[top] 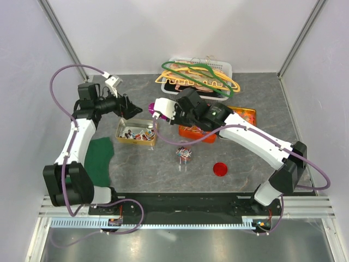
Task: Pack the candies
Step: Adjust the spatula.
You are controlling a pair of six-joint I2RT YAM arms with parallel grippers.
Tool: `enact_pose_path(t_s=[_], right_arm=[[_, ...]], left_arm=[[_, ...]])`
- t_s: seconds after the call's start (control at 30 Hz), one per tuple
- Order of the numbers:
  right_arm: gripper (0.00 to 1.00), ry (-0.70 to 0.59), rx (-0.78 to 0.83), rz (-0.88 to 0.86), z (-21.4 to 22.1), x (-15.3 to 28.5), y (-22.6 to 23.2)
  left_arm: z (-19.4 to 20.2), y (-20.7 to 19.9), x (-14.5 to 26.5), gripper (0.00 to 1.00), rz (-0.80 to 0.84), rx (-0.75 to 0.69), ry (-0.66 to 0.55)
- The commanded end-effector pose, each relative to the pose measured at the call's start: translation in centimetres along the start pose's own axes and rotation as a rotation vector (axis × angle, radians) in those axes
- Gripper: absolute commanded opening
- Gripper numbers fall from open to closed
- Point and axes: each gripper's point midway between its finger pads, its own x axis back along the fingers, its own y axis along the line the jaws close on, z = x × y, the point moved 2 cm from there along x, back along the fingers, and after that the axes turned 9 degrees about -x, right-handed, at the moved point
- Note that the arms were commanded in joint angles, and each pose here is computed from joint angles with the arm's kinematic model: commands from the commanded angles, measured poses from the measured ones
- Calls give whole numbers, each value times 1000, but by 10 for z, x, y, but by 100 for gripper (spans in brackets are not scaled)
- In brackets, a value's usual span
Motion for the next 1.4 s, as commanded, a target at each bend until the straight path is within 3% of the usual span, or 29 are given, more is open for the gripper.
enact_pose_path(t_s=[0.0, 0.27, 0.47, 1.03, 1.13, 1.37], right_arm=[[0, -78, -14, 108, -22, -11, 0], [0, -75, -23, 168, -18, -18, 0], [0, -89, -38, 256, -21, -12, -14], [0, -84, 40, 166, -28, -19, 23], [0, -77, 53, 166, -29, -21, 27], [0, -92, 43, 237, -39, -21, 17]], left_arm=[[-12, -37, -7, 92, 282, 109, -55], [-14, -59, -6, 93, 481, 162, -96], [-10, -65, -6, 89, 518, 165, -100], [-13, -58, -22, 79, 523, 185, -81], [-9, -62, -25, 72, 533, 187, -73], [-5, -64, -27, 43, 526, 184, -61]])
